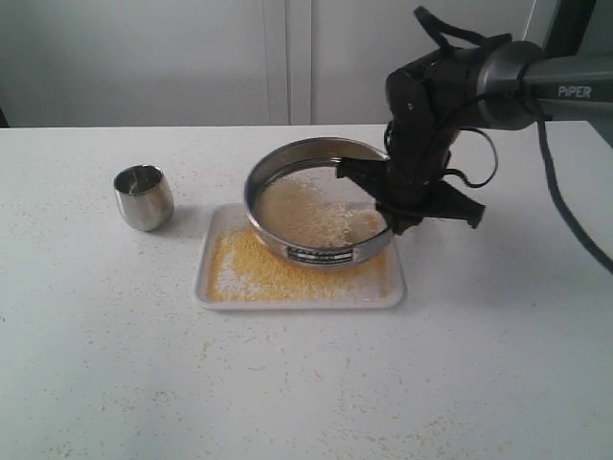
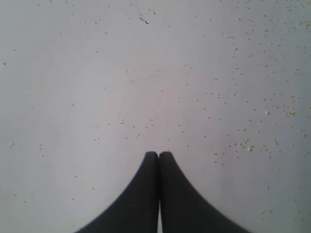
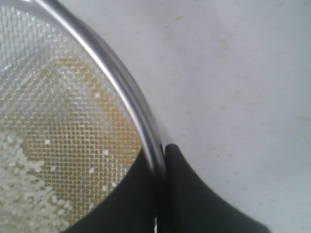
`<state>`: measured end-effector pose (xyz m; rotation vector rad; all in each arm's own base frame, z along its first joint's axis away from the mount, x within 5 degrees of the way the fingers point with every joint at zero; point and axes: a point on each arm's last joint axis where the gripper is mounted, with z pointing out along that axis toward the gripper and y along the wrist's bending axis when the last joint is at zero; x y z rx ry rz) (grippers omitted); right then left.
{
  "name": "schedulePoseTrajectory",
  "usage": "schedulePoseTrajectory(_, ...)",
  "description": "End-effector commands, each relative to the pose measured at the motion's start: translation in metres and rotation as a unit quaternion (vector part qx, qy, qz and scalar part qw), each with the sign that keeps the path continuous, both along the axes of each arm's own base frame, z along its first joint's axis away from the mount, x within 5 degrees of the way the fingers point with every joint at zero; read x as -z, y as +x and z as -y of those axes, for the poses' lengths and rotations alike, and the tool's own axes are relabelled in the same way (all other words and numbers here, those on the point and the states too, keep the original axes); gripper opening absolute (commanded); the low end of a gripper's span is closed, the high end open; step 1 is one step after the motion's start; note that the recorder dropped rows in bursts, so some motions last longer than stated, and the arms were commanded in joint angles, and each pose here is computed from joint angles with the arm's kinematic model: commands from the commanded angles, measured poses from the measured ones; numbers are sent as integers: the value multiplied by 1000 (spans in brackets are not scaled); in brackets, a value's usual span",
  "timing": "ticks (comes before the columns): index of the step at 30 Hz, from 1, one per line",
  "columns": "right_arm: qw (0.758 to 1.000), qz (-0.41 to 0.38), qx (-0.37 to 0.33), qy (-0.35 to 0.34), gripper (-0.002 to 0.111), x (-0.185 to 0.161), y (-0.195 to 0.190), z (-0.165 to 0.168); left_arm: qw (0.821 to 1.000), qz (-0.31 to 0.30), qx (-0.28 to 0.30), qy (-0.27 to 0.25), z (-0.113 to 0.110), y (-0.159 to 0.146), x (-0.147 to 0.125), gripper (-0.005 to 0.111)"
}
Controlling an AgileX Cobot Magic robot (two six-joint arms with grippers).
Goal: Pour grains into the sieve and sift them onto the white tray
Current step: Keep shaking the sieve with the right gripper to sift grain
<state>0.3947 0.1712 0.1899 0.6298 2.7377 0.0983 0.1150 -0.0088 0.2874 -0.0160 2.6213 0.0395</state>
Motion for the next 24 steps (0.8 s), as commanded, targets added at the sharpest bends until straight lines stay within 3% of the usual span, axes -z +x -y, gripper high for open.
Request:
schedulePoseTrajectory(1, 993, 53, -98, 27, 0, -14, -8, -32, 1000, -5, -2, -2, 0, -2, 2, 0)
schedulePoseTrajectory(3, 996, 47, -70, -6, 0, -15, -2, -12, 1000, -5, -2, -2, 0, -2, 2, 0)
schedulePoseTrajectory(5, 1000, 4, 17, 4, 0, -13, 0, 14, 1000, -5, -2, -2, 0, -2, 2, 0)
schedulePoseTrajectory(7, 998, -5, -26, 64, 0, -10, -2, -3, 1000, -5, -2, -2, 0, -2, 2, 0)
schedulePoseTrajectory(8, 990, 2, -86, 107, 0, -10, -7, -24, 1000, -5, -2, -2, 0, -2, 2, 0)
schedulePoseTrajectory(10, 986, 16, -140, 84, 0, -13, -5, -22, 1000, -5, -2, -2, 0, -2, 2, 0)
schedulePoseTrajectory(11, 989, 13, -134, 67, 0, -14, -4, -14, 1000, -5, -2, -2, 0, -2, 2, 0)
schedulePoseTrajectory(12, 996, -13, -87, 25, 0, -12, 0, 11, 1000, -5, -2, -2, 0, -2, 2, 0)
schedulePoseTrajectory(13, 999, -44, -13, 17, 0, -10, 0, 29, 1000, -5, -2, -2, 0, -2, 2, 0)
schedulePoseTrajectory(14, 998, -55, 7, 27, 0, -8, -2, 29, 1000, -5, -2, -2, 0, -2, 2, 0)
schedulePoseTrajectory(18, 988, -19, -143, 61, 0, -8, -11, -13, 1000, -5, -2, -2, 0, -2, 2, 0)
schedulePoseTrajectory(20, 994, -23, -108, 26, 0, -7, -5, 7, 1000, -5, -2, -2, 0, -2, 2, 0)
schedulePoseTrajectory(22, 998, -42, -16, 33, 0, -5, -2, 26, 1000, -5, -2, -2, 0, -2, 2, 0)
schedulePoseTrajectory(24, 997, -45, -13, 62, 0, -4, -3, 20, 1000, -5, -2, -2, 0, -2, 2, 0)
